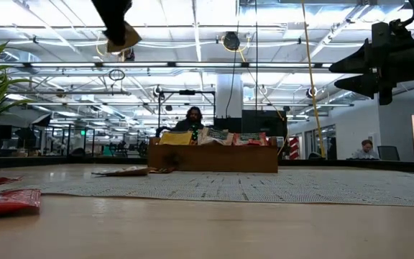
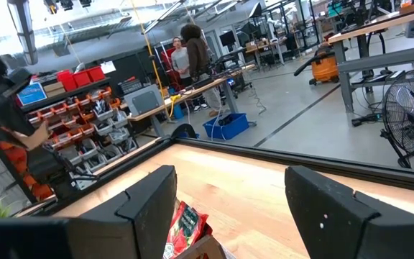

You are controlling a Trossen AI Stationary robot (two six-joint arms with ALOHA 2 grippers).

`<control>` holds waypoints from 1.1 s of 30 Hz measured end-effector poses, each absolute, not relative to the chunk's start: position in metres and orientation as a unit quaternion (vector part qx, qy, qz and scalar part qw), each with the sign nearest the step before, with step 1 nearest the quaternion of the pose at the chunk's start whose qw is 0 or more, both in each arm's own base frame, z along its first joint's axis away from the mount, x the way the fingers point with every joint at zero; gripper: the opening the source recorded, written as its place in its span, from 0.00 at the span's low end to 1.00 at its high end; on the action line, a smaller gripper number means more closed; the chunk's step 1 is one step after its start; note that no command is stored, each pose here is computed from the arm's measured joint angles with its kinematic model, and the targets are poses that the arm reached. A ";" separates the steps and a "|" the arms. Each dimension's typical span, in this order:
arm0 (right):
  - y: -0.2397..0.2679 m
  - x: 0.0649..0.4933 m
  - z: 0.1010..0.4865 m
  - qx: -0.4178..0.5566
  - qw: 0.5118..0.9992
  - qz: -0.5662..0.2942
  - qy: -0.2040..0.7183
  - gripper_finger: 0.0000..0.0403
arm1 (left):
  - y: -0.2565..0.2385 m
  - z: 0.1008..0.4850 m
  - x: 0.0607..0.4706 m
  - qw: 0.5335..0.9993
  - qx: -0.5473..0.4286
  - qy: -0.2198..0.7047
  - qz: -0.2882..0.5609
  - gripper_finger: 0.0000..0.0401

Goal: Pick & Place Tea
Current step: Put the gold tea bag into the middle section of the wooden organizer

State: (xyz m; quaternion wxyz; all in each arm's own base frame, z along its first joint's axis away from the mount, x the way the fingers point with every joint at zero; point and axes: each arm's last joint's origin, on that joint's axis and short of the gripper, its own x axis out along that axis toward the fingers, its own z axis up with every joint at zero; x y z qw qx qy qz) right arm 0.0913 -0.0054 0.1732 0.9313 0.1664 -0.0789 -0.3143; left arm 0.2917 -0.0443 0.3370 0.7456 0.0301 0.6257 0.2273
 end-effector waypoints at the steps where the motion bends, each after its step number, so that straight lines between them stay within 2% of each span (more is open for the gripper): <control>1: -0.005 0.091 0.173 0.166 0.931 -0.314 -0.079 0.60 | -0.045 0.337 0.295 0.746 0.040 0.625 0.227 0.02; 17: -0.005 0.091 0.173 0.166 0.931 -0.314 -0.079 0.60 | -0.032 0.312 0.383 0.729 0.145 0.642 0.186 0.02; 27: -0.005 0.091 0.173 0.166 0.931 -0.314 -0.079 0.60 | -0.013 0.276 0.417 0.716 0.201 0.649 0.164 0.02; 33: -0.005 0.091 0.173 0.166 0.931 -0.314 -0.079 0.60 | -0.001 0.253 0.432 0.715 0.194 0.652 0.165 0.02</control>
